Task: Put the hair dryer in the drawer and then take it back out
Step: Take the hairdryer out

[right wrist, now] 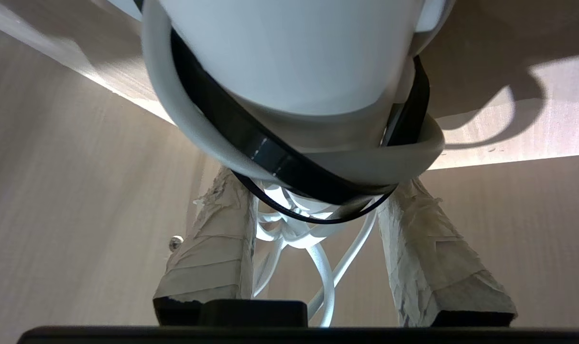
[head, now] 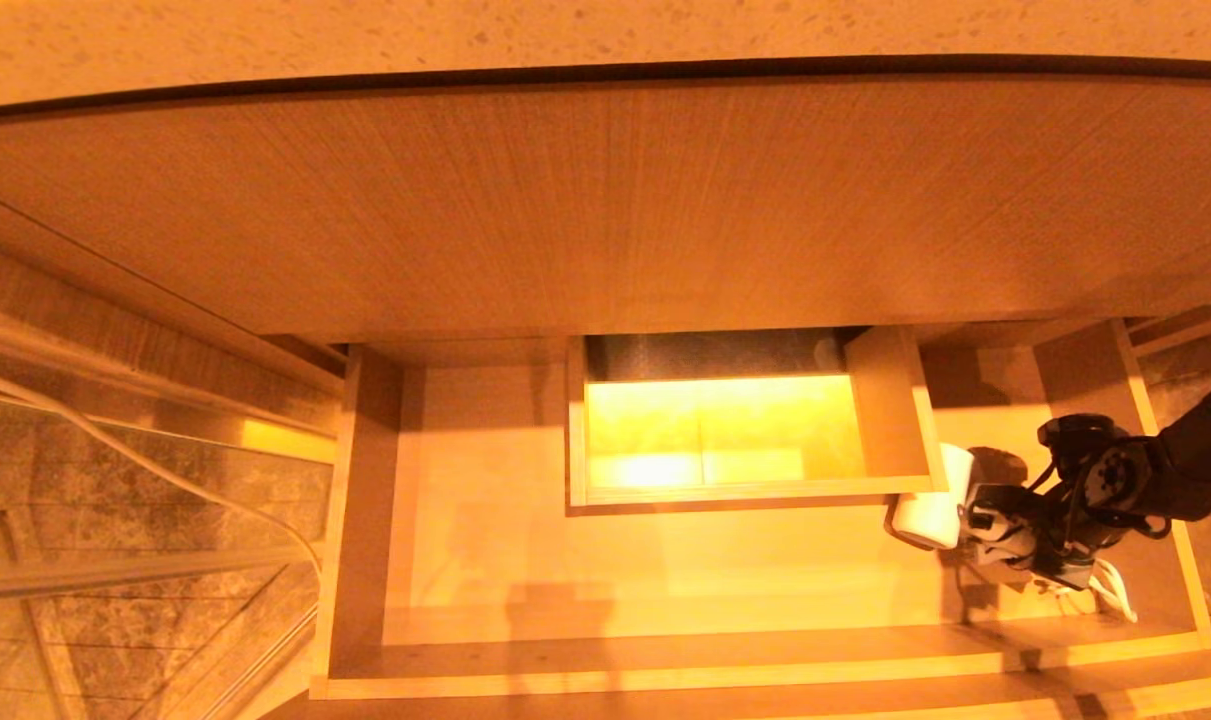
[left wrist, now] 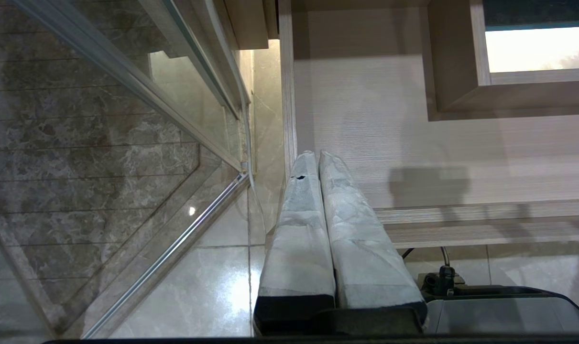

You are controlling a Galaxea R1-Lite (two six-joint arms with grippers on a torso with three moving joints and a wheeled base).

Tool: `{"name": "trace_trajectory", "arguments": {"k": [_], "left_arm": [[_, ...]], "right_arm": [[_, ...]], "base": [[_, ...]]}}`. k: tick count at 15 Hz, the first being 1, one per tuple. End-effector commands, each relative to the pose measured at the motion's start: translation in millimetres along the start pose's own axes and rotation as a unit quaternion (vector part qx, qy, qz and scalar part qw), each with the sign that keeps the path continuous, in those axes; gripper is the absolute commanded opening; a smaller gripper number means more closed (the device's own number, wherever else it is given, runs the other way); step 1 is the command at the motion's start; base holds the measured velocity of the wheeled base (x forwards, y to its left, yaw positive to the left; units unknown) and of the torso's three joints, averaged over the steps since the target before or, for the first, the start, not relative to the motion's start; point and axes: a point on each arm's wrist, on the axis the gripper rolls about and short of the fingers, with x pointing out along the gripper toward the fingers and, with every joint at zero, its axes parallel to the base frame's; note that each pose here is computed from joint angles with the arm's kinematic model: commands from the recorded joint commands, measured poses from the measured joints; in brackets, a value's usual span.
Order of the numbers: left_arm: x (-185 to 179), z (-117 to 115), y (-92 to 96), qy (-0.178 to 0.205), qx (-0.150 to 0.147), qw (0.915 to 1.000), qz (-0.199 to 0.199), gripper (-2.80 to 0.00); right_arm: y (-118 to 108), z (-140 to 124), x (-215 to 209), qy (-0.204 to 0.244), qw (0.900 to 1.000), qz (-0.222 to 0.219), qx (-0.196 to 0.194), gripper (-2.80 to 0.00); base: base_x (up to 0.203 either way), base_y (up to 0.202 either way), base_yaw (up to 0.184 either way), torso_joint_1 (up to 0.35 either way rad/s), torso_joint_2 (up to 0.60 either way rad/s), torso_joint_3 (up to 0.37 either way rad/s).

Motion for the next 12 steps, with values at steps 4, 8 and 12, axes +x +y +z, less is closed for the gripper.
{"name": "trace_trajectory", "arguments": {"k": [4,8,12], "left_arm": [[0,0,0.0,0.0,0.0,1.0,0.0,-2.8],[0,0,0.0,0.0,0.0,1.0,0.0,-2.8],[0,0,0.0,0.0,0.0,1.0,0.0,-2.8]], "right_arm": [[-19,2,-28,-0.017,0.999,-0.039,0.001,-2.8],[-30,-1,-49,-0.026,0.998,-0.06,0.0,-2.8],[-36,-3,-63,-0.03,0.997,-0.076,-0.003,-2.8]], "base": [[0.0,0.0,0.0,0.0,0.0,0.0],[0.0,0.0,0.0,0.0,0.0,0.0],[0.0,0.0,0.0,0.0,0.0,0.0]]}}
